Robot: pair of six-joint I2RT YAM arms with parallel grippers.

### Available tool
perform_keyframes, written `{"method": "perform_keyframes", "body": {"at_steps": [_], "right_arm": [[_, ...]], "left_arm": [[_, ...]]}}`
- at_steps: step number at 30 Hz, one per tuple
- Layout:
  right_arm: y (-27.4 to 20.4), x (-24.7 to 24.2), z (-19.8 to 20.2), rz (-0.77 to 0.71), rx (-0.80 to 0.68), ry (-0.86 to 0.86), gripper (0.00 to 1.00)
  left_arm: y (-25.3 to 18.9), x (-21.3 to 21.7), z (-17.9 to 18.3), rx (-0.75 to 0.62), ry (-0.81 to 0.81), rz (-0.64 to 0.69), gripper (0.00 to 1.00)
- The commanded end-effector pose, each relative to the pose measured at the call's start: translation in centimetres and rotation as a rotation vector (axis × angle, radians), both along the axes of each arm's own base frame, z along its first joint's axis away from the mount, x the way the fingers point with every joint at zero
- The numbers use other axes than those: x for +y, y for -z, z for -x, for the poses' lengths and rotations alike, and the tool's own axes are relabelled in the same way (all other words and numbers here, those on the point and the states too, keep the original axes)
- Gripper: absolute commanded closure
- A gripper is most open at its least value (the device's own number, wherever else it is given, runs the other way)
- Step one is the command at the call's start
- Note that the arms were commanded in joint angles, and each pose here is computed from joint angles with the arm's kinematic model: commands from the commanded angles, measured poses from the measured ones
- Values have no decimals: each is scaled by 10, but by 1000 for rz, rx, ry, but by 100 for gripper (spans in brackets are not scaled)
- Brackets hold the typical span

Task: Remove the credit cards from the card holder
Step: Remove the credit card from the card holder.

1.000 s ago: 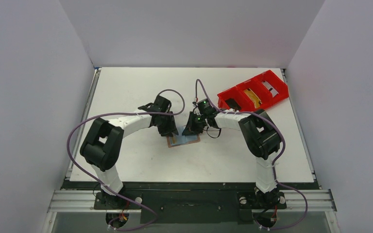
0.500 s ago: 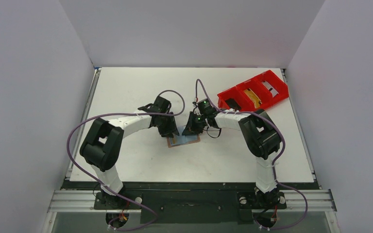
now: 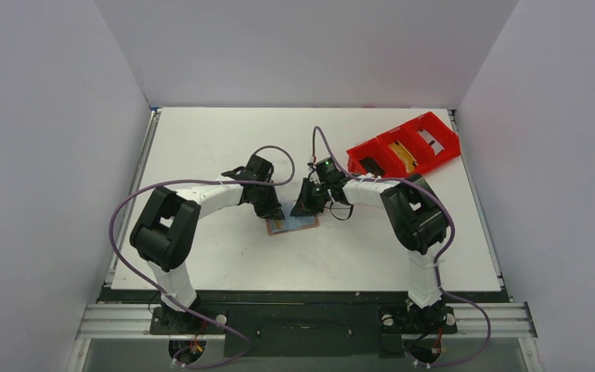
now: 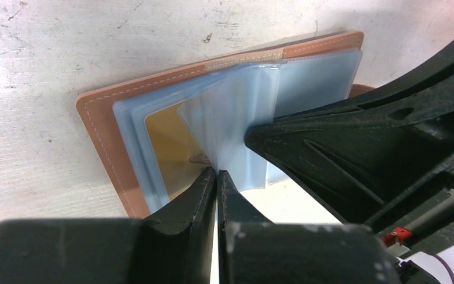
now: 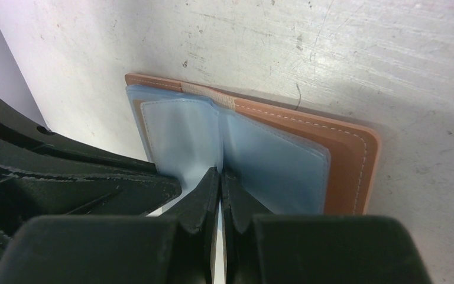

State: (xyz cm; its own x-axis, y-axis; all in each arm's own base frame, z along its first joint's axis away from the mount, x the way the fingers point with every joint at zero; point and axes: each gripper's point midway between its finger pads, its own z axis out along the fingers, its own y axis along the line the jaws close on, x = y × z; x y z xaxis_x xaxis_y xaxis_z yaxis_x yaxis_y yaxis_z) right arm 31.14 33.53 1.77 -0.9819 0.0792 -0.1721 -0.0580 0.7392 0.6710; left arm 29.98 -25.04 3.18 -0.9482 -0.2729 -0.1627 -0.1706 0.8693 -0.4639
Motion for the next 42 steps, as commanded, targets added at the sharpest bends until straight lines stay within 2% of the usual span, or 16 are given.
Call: {"method": "perform_keyframes", "body": {"at_steps": [1,3,4,7,12,20,29,33,42], "right_arm": [[1,-4,1,24,17,8,100],[-9,-3,-1,5,6,9,96],[-17,-1,-3,-8,-6,10,89],[-35,0,-9,-31,-35,18,75],[-64,-14,-21,-33,-95,73,67],[-89,-37,-30,8,-163,133,65],[-93,-51,-31,54,-189,152,65],[-97,-60,-32,76,-211,176,65],[-95,-99,-37,140,-233,279,65]], "left_arm": [[-4,-8,-8,-23,2,20,100],[-5,-7,-9,-28,0,17,100],[-6,-6,-9,-32,-2,12,100],[-10,-3,-11,-44,-8,4,100],[-17,-2,-15,-67,-7,-1,100],[-34,-15,-20,-113,34,41,100],[-48,-44,-27,-152,95,119,73],[-52,-53,-31,-165,105,134,65],[-54,-76,-43,-174,132,160,63]]}}
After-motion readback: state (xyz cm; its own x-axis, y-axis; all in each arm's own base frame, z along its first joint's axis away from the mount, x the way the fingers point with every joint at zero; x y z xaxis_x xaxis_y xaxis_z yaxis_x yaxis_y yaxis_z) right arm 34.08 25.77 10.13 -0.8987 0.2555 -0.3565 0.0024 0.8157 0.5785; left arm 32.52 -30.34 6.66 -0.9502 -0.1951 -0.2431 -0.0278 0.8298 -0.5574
